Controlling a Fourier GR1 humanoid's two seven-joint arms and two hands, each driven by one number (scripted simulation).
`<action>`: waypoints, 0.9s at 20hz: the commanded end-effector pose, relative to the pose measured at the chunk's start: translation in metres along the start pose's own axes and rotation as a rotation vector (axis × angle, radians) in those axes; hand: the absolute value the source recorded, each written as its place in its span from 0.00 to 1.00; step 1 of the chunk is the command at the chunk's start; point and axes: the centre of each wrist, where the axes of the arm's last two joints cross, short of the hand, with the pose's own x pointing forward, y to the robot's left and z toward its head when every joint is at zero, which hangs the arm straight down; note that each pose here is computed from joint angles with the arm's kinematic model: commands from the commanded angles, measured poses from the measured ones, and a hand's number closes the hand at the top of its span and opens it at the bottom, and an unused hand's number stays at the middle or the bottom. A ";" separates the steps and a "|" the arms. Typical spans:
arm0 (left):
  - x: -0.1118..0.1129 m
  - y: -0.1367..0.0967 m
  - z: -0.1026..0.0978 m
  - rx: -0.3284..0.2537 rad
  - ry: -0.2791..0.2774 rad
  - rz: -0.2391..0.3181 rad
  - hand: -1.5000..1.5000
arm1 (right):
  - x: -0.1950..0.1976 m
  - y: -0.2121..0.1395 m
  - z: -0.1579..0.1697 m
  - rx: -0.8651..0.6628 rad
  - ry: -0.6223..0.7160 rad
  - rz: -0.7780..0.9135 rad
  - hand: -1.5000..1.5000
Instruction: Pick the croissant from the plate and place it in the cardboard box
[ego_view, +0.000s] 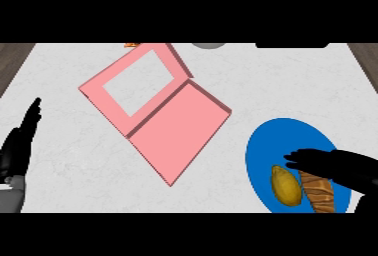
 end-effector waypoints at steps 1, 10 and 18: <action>-0.002 -0.013 -0.015 0.011 -0.005 0.000 0.50 | 0.006 0.012 -0.004 0.055 0.024 -0.019 0.00; -0.007 -0.014 -0.004 0.019 -0.010 0.004 0.50 | -0.006 0.031 -0.046 -0.163 0.019 0.075 1.00; 0.009 -0.008 0.000 0.000 0.017 0.009 0.50 | -0.006 0.028 -0.053 -0.353 0.273 0.043 1.00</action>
